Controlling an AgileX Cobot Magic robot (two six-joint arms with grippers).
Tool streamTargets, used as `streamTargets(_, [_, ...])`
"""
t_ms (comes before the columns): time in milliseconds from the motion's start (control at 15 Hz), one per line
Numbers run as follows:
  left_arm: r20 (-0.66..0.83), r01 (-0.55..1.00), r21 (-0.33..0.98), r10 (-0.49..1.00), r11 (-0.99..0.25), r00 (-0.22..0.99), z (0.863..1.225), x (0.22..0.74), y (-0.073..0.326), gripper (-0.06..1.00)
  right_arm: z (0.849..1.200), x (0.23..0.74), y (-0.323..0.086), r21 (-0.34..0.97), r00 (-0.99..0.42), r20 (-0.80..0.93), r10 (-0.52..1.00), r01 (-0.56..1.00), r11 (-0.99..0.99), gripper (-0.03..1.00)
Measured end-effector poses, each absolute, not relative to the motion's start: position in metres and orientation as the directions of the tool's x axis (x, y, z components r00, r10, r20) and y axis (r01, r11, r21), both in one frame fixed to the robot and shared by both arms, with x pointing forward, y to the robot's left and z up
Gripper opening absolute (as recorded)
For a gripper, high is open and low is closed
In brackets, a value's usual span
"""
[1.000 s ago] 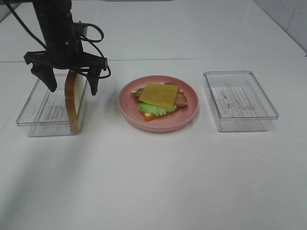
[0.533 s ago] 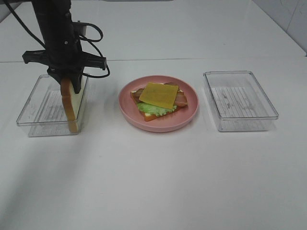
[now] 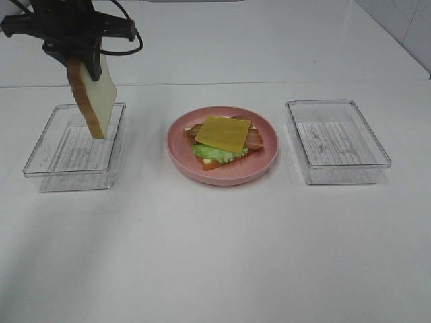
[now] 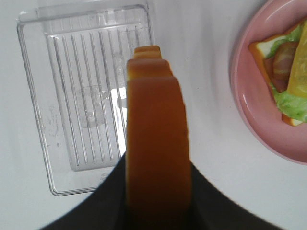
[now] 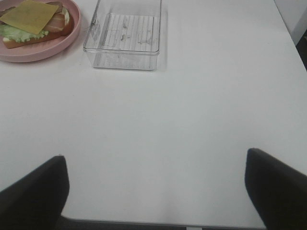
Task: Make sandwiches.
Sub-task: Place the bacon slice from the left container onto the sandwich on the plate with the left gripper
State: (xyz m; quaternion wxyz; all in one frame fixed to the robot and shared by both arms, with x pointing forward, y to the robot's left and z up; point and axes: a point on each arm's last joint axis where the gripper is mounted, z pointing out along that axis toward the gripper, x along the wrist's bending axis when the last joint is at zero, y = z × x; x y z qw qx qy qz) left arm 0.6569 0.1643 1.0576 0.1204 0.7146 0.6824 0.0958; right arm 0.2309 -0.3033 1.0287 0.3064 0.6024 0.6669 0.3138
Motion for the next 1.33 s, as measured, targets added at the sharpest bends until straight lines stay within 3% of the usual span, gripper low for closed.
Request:
streamTargets(267, [-0.075, 0.945, 0.325, 0.995, -0.037, 0.065, 1.07, 0.655, 0.161, 0.19, 1.029, 0.231, -0.303, 0.788, -0.086, -0.03, 0.996, 0.611, 0.077, 0.96])
streamTargets(667, [-0.453, 0.899, 0.435, 0.877, 0.058, 0.163, 1.076, 0.667, 0.124, 0.19, 1.029, 0.231, -0.303, 0.788, -0.086, -0.03, 0.996, 0.611, 0.077, 0.96])
streamTargets(933, [-0.625, 0.933, 0.348, 0.765, 0.094, 0.156, 1.04, 0.682, 0.102, 0.19, 1.029, 0.231, -0.303, 0.788, -0.086, -0.03, 0.996, 0.611, 0.077, 0.96])
streamTargets(1000, [-0.679, 0.95, 0.298, 0.72, 0.094, 0.142, 1.015, 0.688, 0.094, 0.19, 1.029, 0.231, -0.303, 0.788, -0.086, -0.03, 0.996, 0.611, 0.077, 0.96])
streamTargets(1333, [-0.727, 0.964, 0.244, 0.677, 0.103, 0.112, 0.97, 0.7, 0.085, 0.19, 1.029, 0.231, -0.303, 0.788, -0.086, -0.03, 0.996, 0.611, 0.077, 0.96])
